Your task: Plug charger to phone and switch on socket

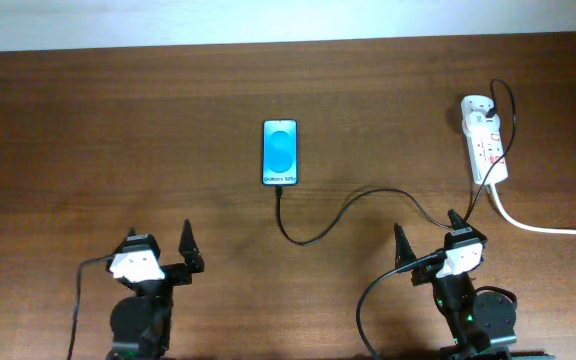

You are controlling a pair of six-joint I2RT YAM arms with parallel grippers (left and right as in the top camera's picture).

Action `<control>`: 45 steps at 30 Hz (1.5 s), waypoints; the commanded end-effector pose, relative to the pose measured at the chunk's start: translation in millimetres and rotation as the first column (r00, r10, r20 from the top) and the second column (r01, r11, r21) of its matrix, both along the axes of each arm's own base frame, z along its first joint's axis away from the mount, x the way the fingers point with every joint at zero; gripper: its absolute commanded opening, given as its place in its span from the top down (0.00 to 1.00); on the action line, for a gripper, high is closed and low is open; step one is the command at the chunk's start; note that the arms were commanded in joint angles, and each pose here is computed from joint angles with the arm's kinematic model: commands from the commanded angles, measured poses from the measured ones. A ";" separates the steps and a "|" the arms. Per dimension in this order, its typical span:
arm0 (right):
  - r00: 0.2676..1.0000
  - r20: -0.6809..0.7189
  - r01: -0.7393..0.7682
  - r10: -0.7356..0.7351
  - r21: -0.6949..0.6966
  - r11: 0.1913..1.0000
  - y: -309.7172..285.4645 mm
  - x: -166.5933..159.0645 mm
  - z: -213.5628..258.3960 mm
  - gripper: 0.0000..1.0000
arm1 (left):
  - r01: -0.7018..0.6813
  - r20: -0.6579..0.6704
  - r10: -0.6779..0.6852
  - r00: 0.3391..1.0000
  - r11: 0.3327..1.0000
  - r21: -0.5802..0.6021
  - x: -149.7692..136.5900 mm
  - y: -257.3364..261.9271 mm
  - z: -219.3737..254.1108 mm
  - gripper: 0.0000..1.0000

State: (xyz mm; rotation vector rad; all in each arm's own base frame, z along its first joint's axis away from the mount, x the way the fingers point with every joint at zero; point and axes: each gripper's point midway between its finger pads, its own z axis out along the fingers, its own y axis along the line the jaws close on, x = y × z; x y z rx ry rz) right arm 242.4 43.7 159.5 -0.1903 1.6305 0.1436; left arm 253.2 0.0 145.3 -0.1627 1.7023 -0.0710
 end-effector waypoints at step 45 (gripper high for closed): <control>1.000 -0.005 -0.001 0.001 0.003 1.000 0.5 -0.3 -2.6 0.02 | -0.031 0.071 0.027 0.997 0.998 0.060 -7.7 10.1 14.4 0.00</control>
